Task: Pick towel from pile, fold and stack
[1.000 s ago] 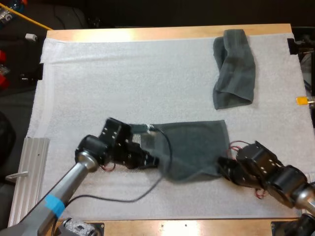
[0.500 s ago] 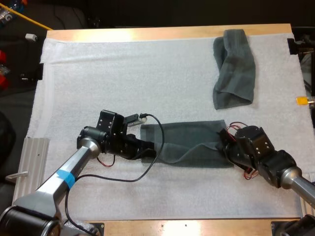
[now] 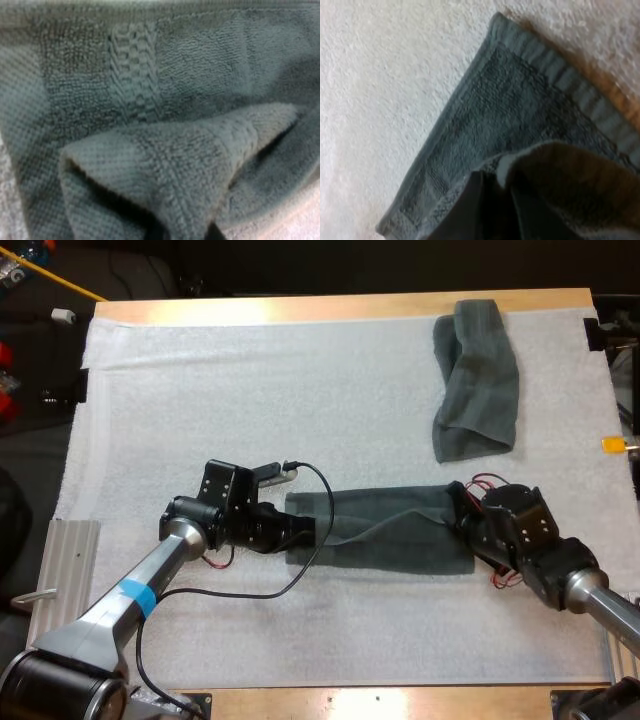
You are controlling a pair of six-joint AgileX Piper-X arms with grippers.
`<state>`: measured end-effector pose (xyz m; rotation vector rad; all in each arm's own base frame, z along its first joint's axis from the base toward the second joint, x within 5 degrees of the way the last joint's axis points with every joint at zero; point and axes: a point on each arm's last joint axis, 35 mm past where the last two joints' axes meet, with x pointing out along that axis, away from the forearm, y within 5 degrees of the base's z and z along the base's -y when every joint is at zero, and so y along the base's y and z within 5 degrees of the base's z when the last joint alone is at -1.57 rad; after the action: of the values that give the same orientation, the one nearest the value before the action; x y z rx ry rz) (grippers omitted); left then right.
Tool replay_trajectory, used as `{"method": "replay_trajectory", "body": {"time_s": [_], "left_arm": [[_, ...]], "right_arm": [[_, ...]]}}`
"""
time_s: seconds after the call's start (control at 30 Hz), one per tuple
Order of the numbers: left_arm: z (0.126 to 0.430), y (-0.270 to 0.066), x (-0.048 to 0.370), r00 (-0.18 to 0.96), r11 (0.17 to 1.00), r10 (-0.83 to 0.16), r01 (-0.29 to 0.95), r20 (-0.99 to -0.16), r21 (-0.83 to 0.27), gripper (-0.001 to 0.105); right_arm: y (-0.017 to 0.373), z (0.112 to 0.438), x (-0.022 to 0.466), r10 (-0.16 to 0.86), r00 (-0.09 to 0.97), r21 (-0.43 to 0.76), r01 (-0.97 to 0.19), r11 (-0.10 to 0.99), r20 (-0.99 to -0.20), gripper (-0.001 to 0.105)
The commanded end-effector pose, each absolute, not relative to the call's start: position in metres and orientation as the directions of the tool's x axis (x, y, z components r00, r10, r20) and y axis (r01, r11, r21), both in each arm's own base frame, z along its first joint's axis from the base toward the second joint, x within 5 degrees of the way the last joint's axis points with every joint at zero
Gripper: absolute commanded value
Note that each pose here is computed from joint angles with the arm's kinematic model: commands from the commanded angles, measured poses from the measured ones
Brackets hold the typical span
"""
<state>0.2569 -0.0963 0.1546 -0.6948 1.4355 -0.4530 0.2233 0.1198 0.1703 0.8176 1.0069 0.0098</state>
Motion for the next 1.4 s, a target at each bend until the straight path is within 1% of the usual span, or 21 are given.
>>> {"method": "replay_trajectory", "body": {"time_s": [0.0,0.07,0.13,0.2,0.23,0.3,0.33,0.37,0.4,0.47,0.57,0.7,0.77,0.83,0.97,1.1,1.37], "left_arm": [[0.155,-0.096,0.259,0.125,0.733,-0.657,-0.122,-0.744,-0.669,0.000],[0.155,-0.096,0.259,0.133,0.738,-0.651,-0.120,-0.748,-0.664,0.000],[0.154,-0.096,0.260,0.140,0.746,-0.641,-0.121,-0.755,-0.655,0.004],[0.154,-0.095,0.260,0.147,0.750,-0.635,-0.120,-0.759,-0.651,0.014],[0.155,-0.096,0.261,0.153,0.750,-0.634,-0.116,-0.758,-0.651,0.021],[0.156,-0.096,0.263,0.170,0.745,-0.638,-0.109,-0.751,-0.658,0.040],[0.156,-0.096,0.264,0.177,0.743,-0.641,-0.103,-0.747,-0.661,0.047],[0.157,-0.097,0.265,0.187,0.741,-0.643,-0.094,-0.743,-0.665,0.054],[0.158,-0.097,0.267,0.201,0.737,-0.648,-0.081,-0.735,-0.671,0.061],[0.159,-0.098,0.270,0.223,0.731,-0.654,-0.060,-0.723,-0.680,0.065],[0.161,-0.099,0.271,0.230,0.718,-0.669,-0.043,-0.707,-0.694,0.066],[0.169,-0.098,0.267,0.229,0.713,-0.677,-0.029,-0.699,-0.700,0.066],[0.177,-0.097,0.264,0.236,0.715,-0.679,-0.003,-0.695,-0.699,0.066],[0.186,-0.096,0.260,0.248,0.717,-0.678,0.020,-0.692,-0.696,0.066],[0.210,-0.092,0.248,0.276,0.717,-0.682,0.068,-0.677,-0.694,0.066],[0.234,-0.088,0.232,0.304,0.710,-0.690,0.107,-0.657,-0.696,0.066],[0.274,-0.077,0.194,0.352,0.695,-0.704,0.160,-0.617,-0.701,0.066]], "right_arm": [[0.120,0.170,0.227,0.365,0.574,0.619,0.341,0.708,-0.733,0.000],[0.122,0.168,0.229,0.373,0.576,0.625,0.332,0.707,-0.727,0.000],[0.123,0.167,0.231,0.381,0.585,0.636,0.321,0.702,-0.716,0.001],[0.124,0.168,0.233,0.387,0.597,0.647,0.310,0.696,-0.703,0.011],[0.125,0.169,0.234,0.393,0.608,0.657,0.298,0.692,-0.690,0.020],[0.126,0.174,0.238,0.411,0.642,0.688,0.260,0.678,-0.647,0.043],[0.127,0.175,0.239,0.415,0.651,0.694,0.246,0.676,-0.635,0.051],[0.128,0.178,0.241,0.424,0.669,0.701,0.206,0.683,-0.610,0.058],[0.129,0.181,0.243,0.438,0.688,0.705,0.152,0.692,-0.578,0.062],[0.131,0.186,0.246,0.453,0.714,0.700,0.072,0.710,-0.533,0.062],[0.133,0.192,0.248,0.485,0.725,0.683,-0.027,0.730,-0.489,0.062],[0.132,0.199,0.245,0.509,0.719,0.623,-0.135,0.770,-0.473,0.062],[0.131,0.204,0.243,0.508,0.717,0.599,-0.156,0.785,-0.478,0.062],[0.129,0.208,0.240,0.497,0.707,0.564,-0.167,0.809,-0.503,0.062],[0.124,0.220,0.230,0.472,0.658,0.467,-0.200,0.861,-0.588,0.062],[0.119,0.234,0.219,0.445,0.606,0.398,-0.220,0.891,-0.660,0.062],[0.106,0.262,0.196,0.418,0.567,0.337,-0.248,0.908,-0.710,0.062]]}}
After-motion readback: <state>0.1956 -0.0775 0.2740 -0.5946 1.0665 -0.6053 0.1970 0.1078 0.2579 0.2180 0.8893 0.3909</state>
